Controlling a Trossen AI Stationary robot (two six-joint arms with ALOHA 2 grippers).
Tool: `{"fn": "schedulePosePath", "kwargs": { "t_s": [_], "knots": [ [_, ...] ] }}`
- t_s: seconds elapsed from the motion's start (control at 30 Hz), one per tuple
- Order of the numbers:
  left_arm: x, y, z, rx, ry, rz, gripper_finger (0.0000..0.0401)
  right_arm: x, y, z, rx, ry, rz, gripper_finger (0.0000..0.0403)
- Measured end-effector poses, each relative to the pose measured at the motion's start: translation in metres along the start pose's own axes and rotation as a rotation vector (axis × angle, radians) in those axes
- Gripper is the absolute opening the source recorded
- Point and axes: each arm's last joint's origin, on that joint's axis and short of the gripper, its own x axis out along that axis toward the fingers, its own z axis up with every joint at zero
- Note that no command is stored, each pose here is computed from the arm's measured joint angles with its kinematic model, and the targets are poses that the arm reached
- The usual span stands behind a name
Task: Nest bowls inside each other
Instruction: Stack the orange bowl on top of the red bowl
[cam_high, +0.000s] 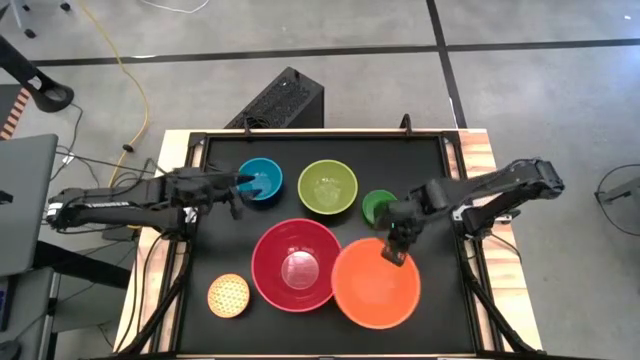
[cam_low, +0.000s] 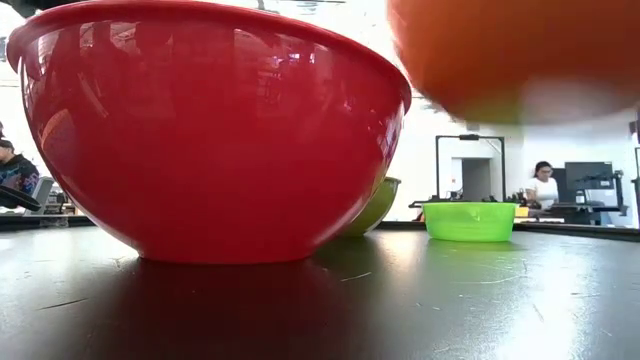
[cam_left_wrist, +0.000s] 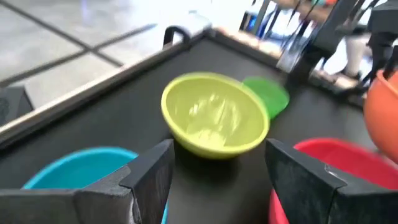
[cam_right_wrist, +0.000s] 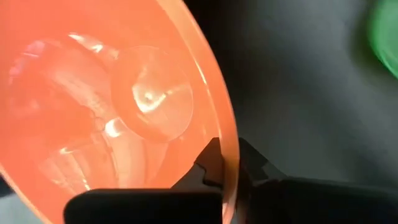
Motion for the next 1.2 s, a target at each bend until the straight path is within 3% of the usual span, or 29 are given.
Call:
{"fn": "schedulePosePath", "kwargs": {
  "t_s": [0.13, 0.23, 0.57, 0.8, 1.2],
  "knots": [
    [-0.018, 0.004, 0.006, -0.025, -0.084, 0.007, 0.0240, -0.038, 0.020, 0.027, -0.040, -0.154, 0.124, 0.0013],
    [-0.025, 0.007, 0.006, -0.032, -0.098, 0.011, 0.0240, -0.045, 0.027, 0.051, -0.021, -0.234, 0.096, 0.0013],
    [-0.023, 0.007, 0.000, -0.039, -0.025, -0.004, 0.0240, 0.011, 0.047, 0.146, -0.017, -0.210, 0.018, 0.0014],
    [-0.023, 0.007, 0.000, -0.039, -0.022, -0.014, 0.0240, 0.043, 0.049, 0.168, -0.018, -0.131, -0.041, 0.0014],
    [-0.023, 0.007, -0.002, -0.032, 0.003, -0.017, 0.0240, 0.082, 0.040, 0.179, 0.037, -0.100, -0.116, 0.0015]
  ]
}}
